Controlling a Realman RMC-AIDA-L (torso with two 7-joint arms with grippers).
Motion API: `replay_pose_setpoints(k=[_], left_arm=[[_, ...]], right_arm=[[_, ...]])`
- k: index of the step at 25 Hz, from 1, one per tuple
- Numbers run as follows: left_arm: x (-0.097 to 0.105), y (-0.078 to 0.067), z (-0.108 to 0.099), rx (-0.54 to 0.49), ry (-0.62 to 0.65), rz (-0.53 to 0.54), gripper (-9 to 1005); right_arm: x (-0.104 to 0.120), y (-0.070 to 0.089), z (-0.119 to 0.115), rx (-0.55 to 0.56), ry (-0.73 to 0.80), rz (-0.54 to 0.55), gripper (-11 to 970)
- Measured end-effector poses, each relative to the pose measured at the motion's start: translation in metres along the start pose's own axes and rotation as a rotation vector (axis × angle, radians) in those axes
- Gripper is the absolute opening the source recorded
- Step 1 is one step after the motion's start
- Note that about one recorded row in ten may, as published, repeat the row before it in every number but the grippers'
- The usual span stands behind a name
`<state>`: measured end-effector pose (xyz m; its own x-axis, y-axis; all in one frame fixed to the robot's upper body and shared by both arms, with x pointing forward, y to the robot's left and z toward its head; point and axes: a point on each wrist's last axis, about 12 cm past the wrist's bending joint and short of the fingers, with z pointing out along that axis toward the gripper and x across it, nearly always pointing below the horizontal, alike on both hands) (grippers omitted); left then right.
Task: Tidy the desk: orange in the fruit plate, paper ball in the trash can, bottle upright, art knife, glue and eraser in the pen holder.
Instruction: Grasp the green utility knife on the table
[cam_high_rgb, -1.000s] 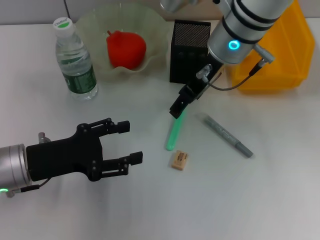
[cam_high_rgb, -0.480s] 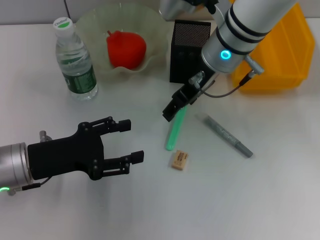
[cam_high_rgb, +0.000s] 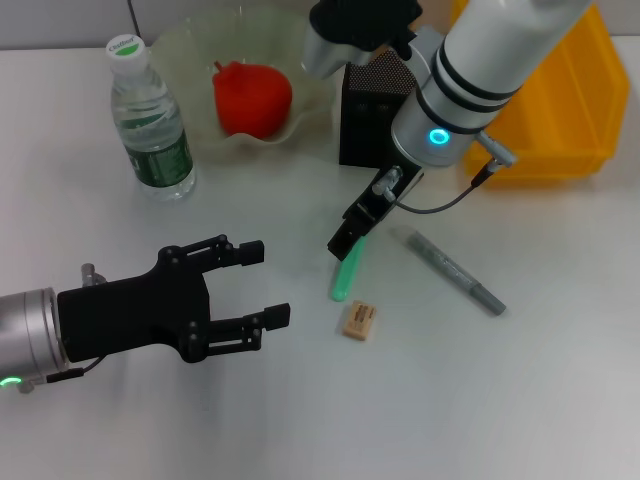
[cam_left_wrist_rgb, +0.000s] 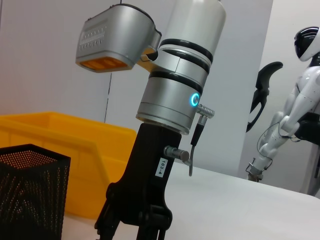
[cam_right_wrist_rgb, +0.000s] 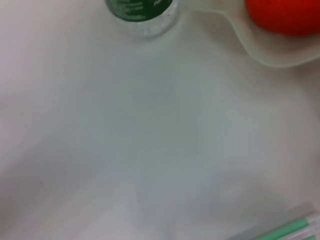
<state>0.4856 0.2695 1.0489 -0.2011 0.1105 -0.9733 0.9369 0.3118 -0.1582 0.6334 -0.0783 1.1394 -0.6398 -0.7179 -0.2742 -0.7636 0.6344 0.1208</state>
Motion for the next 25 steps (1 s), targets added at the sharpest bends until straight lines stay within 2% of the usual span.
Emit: replay_pose_setpoints(k=[6, 17, 25], left_arm=[[0.001, 0.000, -0.001, -0.009, -0.007, -0.005, 799], [0.004, -0.003, -0.001, -0.024, -0.033, -0.047, 798], [0.007, -0.004, -0.006, -0.072, -0.072, -0.085, 798]], right_arm=[[-0.005, 0.005, -0.006, 0.031, -0.020, -0.189, 742], [0.000, 0.010, -0.021, -0.043, -0.001, -0.729, 739], [-0.005, 0.007, -0.018, -0.003, -0.020, -0.961, 737]])
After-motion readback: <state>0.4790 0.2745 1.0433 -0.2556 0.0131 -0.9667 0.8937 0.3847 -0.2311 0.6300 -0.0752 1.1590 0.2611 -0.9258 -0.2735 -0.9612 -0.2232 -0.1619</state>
